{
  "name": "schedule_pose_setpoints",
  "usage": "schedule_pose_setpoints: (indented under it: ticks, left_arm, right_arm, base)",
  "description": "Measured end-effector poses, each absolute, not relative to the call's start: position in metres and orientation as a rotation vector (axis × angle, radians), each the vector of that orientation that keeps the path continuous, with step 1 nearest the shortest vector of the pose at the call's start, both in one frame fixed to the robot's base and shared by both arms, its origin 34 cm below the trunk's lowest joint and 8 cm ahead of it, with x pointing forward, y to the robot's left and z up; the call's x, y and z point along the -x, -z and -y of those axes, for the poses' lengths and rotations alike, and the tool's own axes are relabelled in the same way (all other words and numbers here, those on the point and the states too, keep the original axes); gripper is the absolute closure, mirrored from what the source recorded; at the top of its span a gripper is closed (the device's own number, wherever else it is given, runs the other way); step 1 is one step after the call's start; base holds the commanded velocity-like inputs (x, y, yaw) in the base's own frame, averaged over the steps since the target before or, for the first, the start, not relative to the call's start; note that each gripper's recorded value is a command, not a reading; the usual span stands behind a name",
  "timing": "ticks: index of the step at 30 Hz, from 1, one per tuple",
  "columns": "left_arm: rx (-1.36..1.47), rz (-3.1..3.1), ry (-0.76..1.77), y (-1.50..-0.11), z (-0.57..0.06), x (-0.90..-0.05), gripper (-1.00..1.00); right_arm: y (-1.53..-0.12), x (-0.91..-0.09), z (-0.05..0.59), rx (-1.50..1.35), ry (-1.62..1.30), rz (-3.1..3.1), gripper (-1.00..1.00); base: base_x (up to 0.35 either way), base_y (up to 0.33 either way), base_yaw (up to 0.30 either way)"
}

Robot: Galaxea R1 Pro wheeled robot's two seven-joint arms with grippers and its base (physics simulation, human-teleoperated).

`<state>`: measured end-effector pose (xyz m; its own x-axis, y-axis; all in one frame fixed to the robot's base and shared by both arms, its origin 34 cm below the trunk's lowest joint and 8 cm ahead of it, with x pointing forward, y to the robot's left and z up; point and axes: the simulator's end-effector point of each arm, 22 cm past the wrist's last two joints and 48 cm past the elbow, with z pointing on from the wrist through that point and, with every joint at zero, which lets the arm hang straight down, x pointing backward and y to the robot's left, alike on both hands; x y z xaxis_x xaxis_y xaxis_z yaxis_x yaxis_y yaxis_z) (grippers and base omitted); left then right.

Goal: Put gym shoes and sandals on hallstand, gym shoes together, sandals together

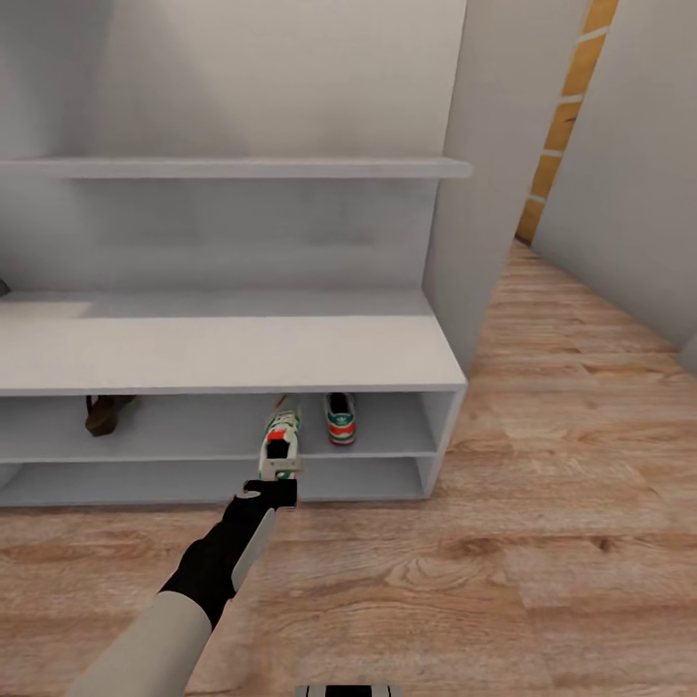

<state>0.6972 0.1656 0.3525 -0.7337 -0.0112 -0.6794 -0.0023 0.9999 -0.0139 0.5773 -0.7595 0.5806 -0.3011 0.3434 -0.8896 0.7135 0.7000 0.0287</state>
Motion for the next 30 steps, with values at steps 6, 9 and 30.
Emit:
schedule_pose_setpoints:
  ticks: [6,9,30]
  left_arm:
    - [0.01,-2.394,0.016,-0.3525,-0.1655,-0.6972,1.0]
    - [0.009,-2.394,0.015,-0.3526,-0.1656,-0.6973,1.0]
    - [0.008,-2.393,0.014,-0.3525,-0.1661,-0.6975,1.0]
  right_arm:
    - [-0.5807,-0.5774,0.7595,-0.821,0.464,-1.907,1.0]
    - [-0.5808,-0.5773,0.7595,-0.821,0.464,-1.907,1.0]
    - [-0.5805,-0.5775,0.7594,-0.821,0.463,-1.907,1.0]
  base:
    - [0.345,-0.003,0.0]
    - [0.341,-0.077,0.0]
    - [0.194,-0.066,0.0]
